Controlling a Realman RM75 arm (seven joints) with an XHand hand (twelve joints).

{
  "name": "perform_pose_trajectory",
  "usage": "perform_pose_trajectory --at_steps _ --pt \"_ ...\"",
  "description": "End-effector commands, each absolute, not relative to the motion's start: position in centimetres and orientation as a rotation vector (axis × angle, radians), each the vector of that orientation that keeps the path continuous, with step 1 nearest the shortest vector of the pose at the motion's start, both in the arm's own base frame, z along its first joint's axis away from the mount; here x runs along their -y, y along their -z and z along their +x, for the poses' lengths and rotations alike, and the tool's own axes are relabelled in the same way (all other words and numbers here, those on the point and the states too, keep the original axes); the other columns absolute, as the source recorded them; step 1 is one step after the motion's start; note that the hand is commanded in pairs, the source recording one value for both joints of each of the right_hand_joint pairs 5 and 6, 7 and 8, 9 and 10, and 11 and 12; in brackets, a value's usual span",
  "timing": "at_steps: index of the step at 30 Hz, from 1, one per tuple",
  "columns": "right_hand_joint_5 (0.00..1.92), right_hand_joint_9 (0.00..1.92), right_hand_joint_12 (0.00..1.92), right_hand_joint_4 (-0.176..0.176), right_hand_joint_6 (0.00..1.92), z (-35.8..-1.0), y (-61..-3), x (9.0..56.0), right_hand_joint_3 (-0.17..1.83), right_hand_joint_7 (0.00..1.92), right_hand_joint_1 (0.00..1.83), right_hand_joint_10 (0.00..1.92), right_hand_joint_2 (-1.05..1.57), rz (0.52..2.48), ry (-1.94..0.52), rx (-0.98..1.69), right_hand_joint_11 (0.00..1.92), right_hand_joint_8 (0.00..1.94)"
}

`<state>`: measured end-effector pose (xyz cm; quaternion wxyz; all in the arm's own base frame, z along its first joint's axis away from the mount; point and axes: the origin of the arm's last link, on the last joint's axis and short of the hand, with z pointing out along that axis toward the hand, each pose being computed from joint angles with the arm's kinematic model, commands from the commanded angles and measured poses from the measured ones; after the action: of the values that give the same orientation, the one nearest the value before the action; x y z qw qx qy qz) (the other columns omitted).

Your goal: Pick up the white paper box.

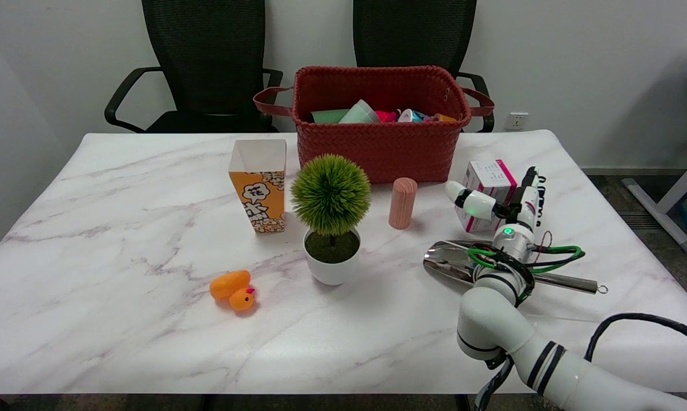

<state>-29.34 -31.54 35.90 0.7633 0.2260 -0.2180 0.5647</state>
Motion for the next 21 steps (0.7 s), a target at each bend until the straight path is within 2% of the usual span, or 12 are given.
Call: perform_pose_trajectory --at_steps 1,4,8,10,15,19,21 --pt "0.0 0.0 0.0 0.0 0.0 -30.02 -36.42 31.54 0.67 0.0 1.19 0.0 0.07 0.463 -1.223 0.487 0.0 0.0" --pt "0.0 0.08 0.0 0.0 0.0 -29.93 -36.48 31.58 0.65 0.05 1.19 0.08 0.1 0.46 -1.226 0.482 0.0 0.05" --pt "0.0 0.34 0.01 0.0 0.0 -29.81 -36.52 31.65 0.62 0.39 1.19 0.34 0.16 0.459 -1.249 0.482 0.01 0.39" --pt "0.01 0.42 0.07 0.0 0.01 -29.89 -36.61 31.62 0.61 0.5 1.2 0.42 0.21 0.455 -1.272 0.484 0.07 0.5" --pt "0.25 0.57 0.29 0.0 0.25 -29.85 -36.7 31.62 0.63 0.71 1.21 0.57 0.35 0.459 -1.286 0.477 0.29 0.71" --pt "0.63 0.66 0.38 0.0 0.63 -29.61 -36.65 31.78 0.66 0.83 1.21 0.66 0.45 0.463 -1.294 0.477 0.38 0.83" --pt "0.68 0.69 0.42 0.0 0.68 -29.43 -36.67 31.82 0.65 0.94 1.21 0.69 0.49 0.47 -1.295 0.467 0.42 0.94"
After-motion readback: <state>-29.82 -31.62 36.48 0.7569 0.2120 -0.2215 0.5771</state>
